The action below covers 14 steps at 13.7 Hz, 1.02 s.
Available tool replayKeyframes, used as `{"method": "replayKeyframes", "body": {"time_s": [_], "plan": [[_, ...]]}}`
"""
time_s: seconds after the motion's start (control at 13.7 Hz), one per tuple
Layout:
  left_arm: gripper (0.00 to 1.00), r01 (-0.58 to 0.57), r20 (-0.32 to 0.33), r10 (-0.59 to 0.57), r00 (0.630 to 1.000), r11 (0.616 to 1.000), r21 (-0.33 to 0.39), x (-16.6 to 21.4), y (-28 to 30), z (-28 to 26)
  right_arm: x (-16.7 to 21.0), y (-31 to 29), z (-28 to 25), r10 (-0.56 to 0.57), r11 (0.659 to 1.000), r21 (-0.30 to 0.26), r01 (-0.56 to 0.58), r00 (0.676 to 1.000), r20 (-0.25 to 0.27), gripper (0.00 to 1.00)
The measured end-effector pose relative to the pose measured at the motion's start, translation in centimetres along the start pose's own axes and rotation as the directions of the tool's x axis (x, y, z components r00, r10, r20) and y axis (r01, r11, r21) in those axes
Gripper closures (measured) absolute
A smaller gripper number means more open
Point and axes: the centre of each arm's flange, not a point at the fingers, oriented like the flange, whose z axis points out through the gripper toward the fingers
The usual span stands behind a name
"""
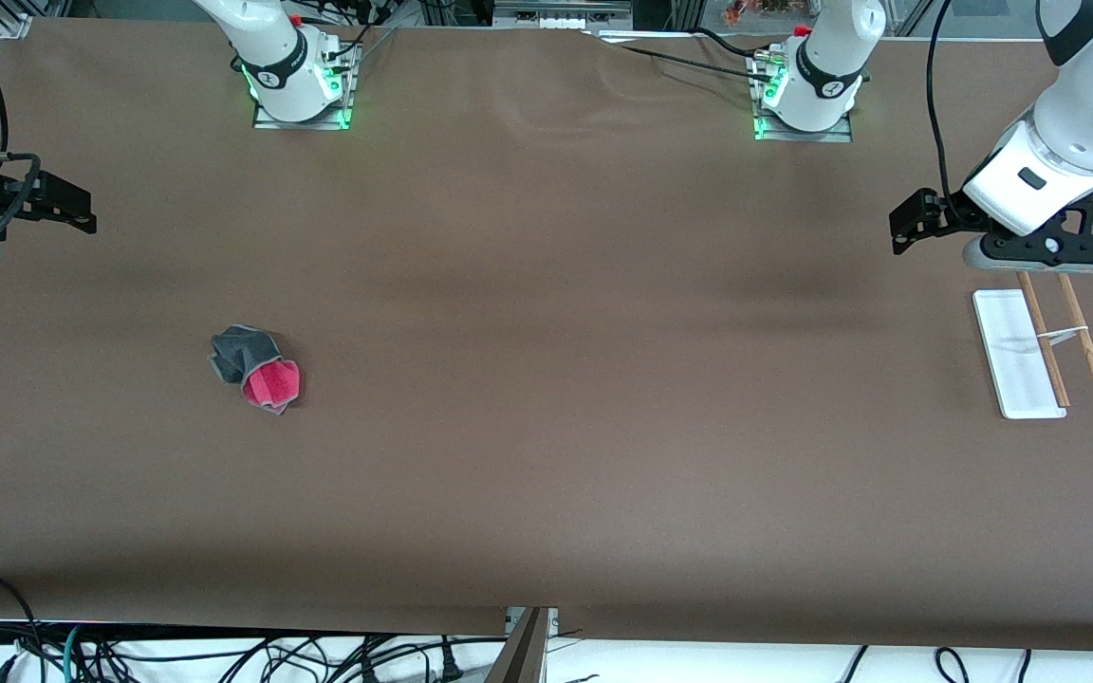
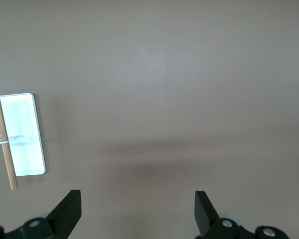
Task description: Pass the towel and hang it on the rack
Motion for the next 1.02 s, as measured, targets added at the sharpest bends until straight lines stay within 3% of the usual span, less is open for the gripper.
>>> {"method": "replayKeyframes", "body": {"time_s": [0.59,1.02], "plan": [[0.00,0.045,0.040,-0.045,0.998,0.999,0.002,-0.3,-2.5,0.4,0.7,-0.1,0.4,-0.003,1.000,0.000,0.003,1.000,-0.010,0.00],[0.00,0.049,0.041,-0.050,0.998,0.999,0.002,-0.3,-2.7,0.4,6.3,0.2,6.3,-0.014,1.000,0.006,0.014,0.999,-0.029,0.00]]}}
